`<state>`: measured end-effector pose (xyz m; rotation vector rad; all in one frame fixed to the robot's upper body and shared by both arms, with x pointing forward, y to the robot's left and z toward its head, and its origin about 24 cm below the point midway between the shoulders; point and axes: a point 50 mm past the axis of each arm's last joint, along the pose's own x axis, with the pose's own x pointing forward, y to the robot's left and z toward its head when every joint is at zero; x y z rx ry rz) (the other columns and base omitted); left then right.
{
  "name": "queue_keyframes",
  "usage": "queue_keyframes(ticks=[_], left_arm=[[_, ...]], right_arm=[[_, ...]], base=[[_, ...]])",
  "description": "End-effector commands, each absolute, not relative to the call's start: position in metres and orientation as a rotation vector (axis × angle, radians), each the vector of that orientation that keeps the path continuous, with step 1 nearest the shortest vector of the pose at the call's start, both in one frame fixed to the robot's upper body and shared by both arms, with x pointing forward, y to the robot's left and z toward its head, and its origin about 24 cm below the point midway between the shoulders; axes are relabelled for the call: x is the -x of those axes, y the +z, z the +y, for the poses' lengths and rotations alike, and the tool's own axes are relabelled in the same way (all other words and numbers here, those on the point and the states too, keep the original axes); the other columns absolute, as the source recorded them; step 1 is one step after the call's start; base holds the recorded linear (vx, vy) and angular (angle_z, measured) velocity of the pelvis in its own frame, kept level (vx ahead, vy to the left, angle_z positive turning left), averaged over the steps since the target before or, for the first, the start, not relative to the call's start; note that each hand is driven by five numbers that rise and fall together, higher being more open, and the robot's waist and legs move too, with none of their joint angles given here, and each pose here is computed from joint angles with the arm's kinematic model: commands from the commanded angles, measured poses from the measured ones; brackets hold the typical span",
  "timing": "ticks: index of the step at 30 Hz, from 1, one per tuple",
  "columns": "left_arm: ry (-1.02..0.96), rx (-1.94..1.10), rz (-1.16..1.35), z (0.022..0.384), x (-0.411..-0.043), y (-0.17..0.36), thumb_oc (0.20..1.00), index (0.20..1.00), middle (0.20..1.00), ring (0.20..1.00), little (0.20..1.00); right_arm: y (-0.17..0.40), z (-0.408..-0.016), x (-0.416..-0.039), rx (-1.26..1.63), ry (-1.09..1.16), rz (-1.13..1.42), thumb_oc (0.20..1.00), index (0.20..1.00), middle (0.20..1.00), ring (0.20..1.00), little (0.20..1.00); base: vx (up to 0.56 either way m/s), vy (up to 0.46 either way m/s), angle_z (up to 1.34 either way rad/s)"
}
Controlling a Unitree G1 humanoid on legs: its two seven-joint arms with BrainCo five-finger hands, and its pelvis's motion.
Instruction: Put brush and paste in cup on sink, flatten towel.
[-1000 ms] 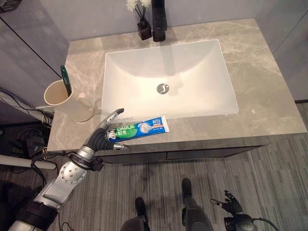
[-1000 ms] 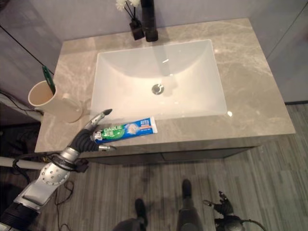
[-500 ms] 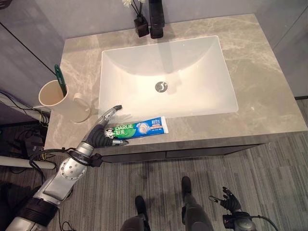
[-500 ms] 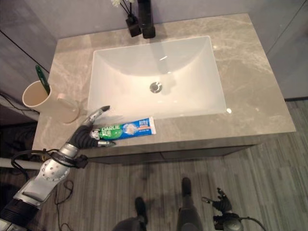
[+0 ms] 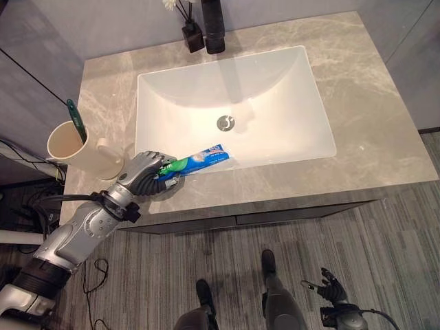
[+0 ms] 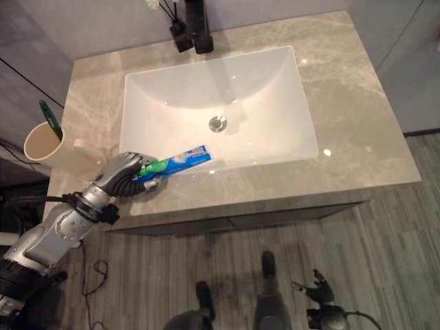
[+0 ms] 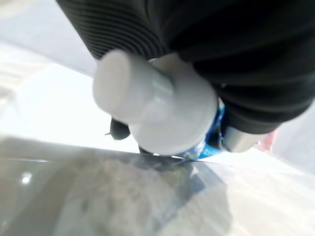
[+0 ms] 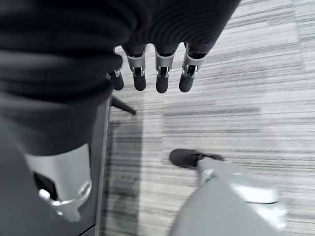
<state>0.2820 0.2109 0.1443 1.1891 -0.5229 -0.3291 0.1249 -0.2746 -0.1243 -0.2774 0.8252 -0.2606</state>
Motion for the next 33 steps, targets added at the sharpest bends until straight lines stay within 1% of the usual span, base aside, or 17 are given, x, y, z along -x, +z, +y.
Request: queue_keyframes(ticks=[1, 2, 5, 7, 8, 10, 11, 12, 14, 16, 19, 21, 22, 23, 27, 32, 33], left_arm=[[-0.418, -1.227, -0.536, 0.204, -0.273, 0.133, 0.200, 0.200, 0.200, 0.200, 0.200], [-0.390, -1.236, -0.552, 0.205, -0.275, 0.136, 0.200, 0.200, 0.200, 0.200, 0.200], [-0.343, -1.238, -0.576, 0.208, -0.275, 0.142, 0.200, 0.200, 0.200, 0.200, 0.200], [-0.239, -1.238, -0.619, 0.217, -0.275, 0.154, 0.200, 0.200, 0.200, 0.200, 0.200], [-0.239, -1.238, -0.619, 0.217, -0.275, 0.153, 0.200, 0.200, 0.200, 0.200, 0.200], [-0.148, -1.210, -0.659, 0.222, -0.276, 0.162, 0.200, 0.200, 0.200, 0.200, 0.200], [-0.117, -1.195, -0.659, 0.225, -0.275, 0.163, 0.200, 0.200, 0.200, 0.200, 0.200], [-0.023, -1.110, -0.714, 0.225, -0.274, 0.171, 0.200, 0.200, 0.200, 0.200, 0.200], [0.088, -1.040, -0.761, 0.228, -0.270, 0.179, 0.200, 0.200, 0.200, 0.200, 0.200], [0.140, -0.949, -0.852, 0.220, -0.267, 0.193, 0.200, 0.200, 0.200, 0.200, 0.200], [0.168, -0.803, -0.950, 0.208, -0.264, 0.211, 0.200, 0.200, 0.200, 0.200, 0.200], [0.063, -0.707, -1.097, 0.174, -0.265, 0.237, 0.200, 0.200, 0.200, 0.200, 0.200], [0.064, -0.707, -1.098, 0.174, -0.265, 0.238, 0.200, 0.200, 0.200, 0.200, 0.200], [0.013, -0.692, -1.146, 0.163, -0.263, 0.246, 0.200, 0.200, 0.200, 0.200, 0.200], [-0.139, -0.637, -1.161, 0.137, -0.264, 0.249, 0.200, 0.200, 0.200, 0.200, 0.200], [-0.289, -0.549, -1.140, 0.121, -0.257, 0.245, 0.200, 0.200, 0.200, 0.200, 0.200], [-0.288, -0.551, -1.140, 0.121, -0.257, 0.245, 0.200, 0.200, 0.200, 0.200, 0.200]], right_arm=[[-0.120, -0.295, -0.120, 0.191, -0.447, 0.806, 1.000, 1.000, 1.000, 1.000, 1.000], [-0.119, -0.305, -0.113, 0.113, -0.565, 0.795, 1.000, 1.000, 1.000, 1.000, 1.000], [-0.116, -0.318, -0.104, 0.001, -0.725, 0.755, 1.000, 1.000, 1.000, 1.000, 1.000], [-0.093, -0.347, -0.104, -0.075, -0.935, 0.578, 1.000, 1.000, 1.000, 1.000, 1.000], [-0.093, -0.347, -0.104, -0.073, -0.936, 0.579, 1.000, 1.000, 1.000, 1.000, 1.000], [-0.065, -0.376, -0.103, -0.041, -1.080, 0.426, 1.000, 1.000, 1.000, 1.000, 1.000], [-0.048, -0.381, -0.113, 0.020, -1.068, 0.350, 1.000, 1.000, 1.000, 1.000, 1.000], [-0.005, -0.392, -0.134, 0.120, -1.063, 0.143, 1.000, 1.000, 1.000, 1.000, 1.000], [0.058, -0.375, -0.167, 0.265, -0.921, -0.141, 1.000, 1.000, 1.000, 1.000, 1.000], [0.088, -0.363, -0.184, 0.313, -0.846, -0.278, 1.000, 1.000, 1.000, 1.000, 1.000], [0.134, -0.322, -0.216, 0.306, -0.585, -0.483, 1.000, 1.000, 1.000, 1.000, 1.000], [0.182, -0.255, -0.258, 0.246, -0.081, -0.636, 1.000, 1.000, 1.000, 1.000, 1.000], [0.183, -0.254, -0.258, 0.246, -0.080, -0.637, 1.000, 1.000, 1.000, 1.000, 1.000], [0.197, -0.225, -0.268, 0.223, 0.148, -0.662, 1.000, 1.000, 1.000, 1.000, 1.000], [0.206, -0.165, -0.291, 0.119, 0.492, -0.597, 1.000, 1.000, 1.000, 1.000, 1.000], [0.210, -0.109, -0.304, -0.148, 0.689, -0.552, 1.000, 1.000, 1.000, 1.000, 1.000], [0.211, -0.108, -0.304, -0.149, 0.690, -0.553, 1.000, 1.000, 1.000, 1.000, 1.000]], base=[[0.02, 0.004, 0.04], [0.02, 0.002, 0.06], [0.03, -0.007, 0.03], [0.00, 0.000, 0.00], [0.00, 0.000, 0.00], [0.01, 0.020, 0.16], [-0.03, 0.045, 0.25], [-0.02, 0.053, 0.21], [-0.05, 0.054, 0.02], [-0.03, 0.028, -0.04], [0.00, 0.000, 0.00], [-0.04, -0.009, -0.02], [-0.03, -0.002, -0.03], [0.00, 0.000, 0.00], [0.00, 0.000, 0.00], [0.01, -0.005, 0.07], [0.03, -0.009, 0.16]])
